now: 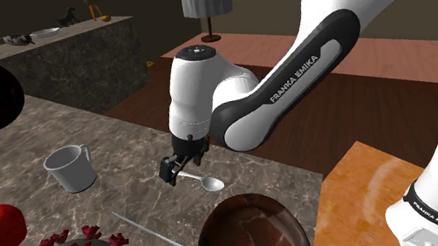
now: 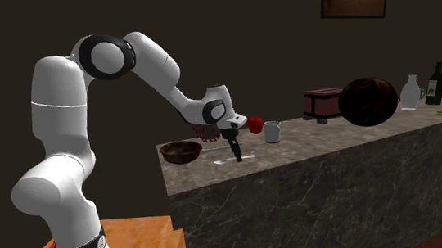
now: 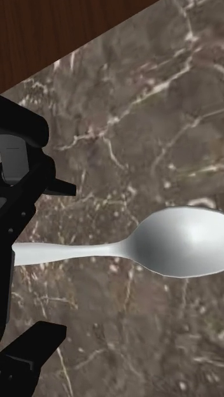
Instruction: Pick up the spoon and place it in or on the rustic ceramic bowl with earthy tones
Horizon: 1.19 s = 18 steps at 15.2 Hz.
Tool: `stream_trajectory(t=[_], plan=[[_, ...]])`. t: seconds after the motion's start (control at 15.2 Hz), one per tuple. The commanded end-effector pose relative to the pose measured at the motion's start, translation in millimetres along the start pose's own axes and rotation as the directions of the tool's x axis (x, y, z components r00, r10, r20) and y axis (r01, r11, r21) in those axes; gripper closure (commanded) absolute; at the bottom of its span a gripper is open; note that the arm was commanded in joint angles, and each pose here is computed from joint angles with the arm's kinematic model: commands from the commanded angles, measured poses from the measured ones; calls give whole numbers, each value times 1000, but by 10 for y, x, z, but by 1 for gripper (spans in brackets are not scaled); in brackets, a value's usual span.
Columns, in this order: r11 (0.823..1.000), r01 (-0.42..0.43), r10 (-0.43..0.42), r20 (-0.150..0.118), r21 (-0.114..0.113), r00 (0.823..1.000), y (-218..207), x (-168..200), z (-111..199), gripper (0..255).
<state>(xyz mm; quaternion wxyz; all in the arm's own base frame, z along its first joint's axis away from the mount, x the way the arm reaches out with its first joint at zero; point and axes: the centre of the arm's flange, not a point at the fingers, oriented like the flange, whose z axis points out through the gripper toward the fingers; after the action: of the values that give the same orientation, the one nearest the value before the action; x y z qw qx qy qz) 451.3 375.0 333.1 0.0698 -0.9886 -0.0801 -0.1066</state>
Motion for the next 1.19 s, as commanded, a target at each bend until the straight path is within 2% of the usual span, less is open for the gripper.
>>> stream_trajectory(t=[0.0, 0.59, 1.12], plan=[[1000, 0, 0, 0, 0, 1000, 0, 0, 0, 255], [1000, 0, 0, 0, 0, 1000, 0, 0, 0, 255], [1000, 0, 0, 0, 0, 1000, -51, 94, -408, 255]])
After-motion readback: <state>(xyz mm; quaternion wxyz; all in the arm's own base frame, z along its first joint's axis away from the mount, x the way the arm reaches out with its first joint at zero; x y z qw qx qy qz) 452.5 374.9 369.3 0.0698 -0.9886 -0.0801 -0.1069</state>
